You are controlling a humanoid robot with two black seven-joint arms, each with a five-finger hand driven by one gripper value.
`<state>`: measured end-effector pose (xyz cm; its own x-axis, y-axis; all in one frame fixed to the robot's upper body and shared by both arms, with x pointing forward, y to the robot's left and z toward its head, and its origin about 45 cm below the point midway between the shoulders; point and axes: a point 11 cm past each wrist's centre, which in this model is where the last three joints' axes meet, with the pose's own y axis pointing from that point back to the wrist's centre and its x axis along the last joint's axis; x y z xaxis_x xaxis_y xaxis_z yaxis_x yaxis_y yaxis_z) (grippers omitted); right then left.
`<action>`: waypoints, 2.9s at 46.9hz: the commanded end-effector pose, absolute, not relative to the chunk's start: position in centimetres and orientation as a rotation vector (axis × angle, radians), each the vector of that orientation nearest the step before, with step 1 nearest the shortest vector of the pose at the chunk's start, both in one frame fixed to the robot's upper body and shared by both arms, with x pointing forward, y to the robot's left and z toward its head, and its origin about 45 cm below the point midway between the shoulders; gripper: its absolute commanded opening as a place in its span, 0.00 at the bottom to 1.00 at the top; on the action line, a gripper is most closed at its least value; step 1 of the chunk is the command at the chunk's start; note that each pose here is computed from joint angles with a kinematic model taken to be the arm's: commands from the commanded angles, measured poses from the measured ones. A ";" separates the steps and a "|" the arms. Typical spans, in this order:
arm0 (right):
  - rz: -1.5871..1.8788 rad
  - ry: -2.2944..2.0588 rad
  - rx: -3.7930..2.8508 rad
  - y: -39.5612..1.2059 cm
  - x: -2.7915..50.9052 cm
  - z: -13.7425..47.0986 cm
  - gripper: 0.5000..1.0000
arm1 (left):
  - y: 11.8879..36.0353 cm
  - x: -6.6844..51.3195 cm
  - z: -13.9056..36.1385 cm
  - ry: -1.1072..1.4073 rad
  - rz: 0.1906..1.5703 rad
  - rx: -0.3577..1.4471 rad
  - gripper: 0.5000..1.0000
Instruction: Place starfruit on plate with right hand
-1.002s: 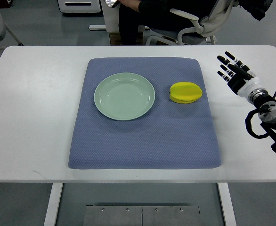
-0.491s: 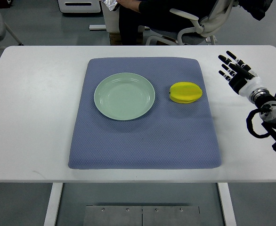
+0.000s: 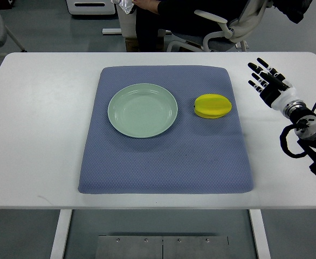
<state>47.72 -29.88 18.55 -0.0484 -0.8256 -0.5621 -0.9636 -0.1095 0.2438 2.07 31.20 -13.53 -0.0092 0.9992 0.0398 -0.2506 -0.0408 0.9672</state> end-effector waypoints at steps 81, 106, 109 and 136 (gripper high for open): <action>-0.068 1.597 -2.757 -26.6 44.9 22.9 1.00 | 31.2 2.1 -13.5 1.004 1.351 1.046 1.00; -0.501 1.690 -2.980 -26.8 44.6 21.0 1.00 | 31.2 2.1 -13.5 1.004 1.351 1.046 1.00; -0.569 1.690 -2.988 -26.6 44.6 21.1 1.00 | 31.2 2.1 -13.5 1.004 1.351 1.046 1.00; -0.611 1.630 -3.057 -24.1 43.9 18.9 1.00 | 31.2 2.1 -13.5 1.004 1.351 1.046 1.00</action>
<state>43.89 -23.95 19.08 0.5324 -0.7113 0.4589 -0.8374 -0.5219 0.1624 2.06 31.20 -13.53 -0.0092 0.9992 0.0396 -0.2504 -0.0407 0.9673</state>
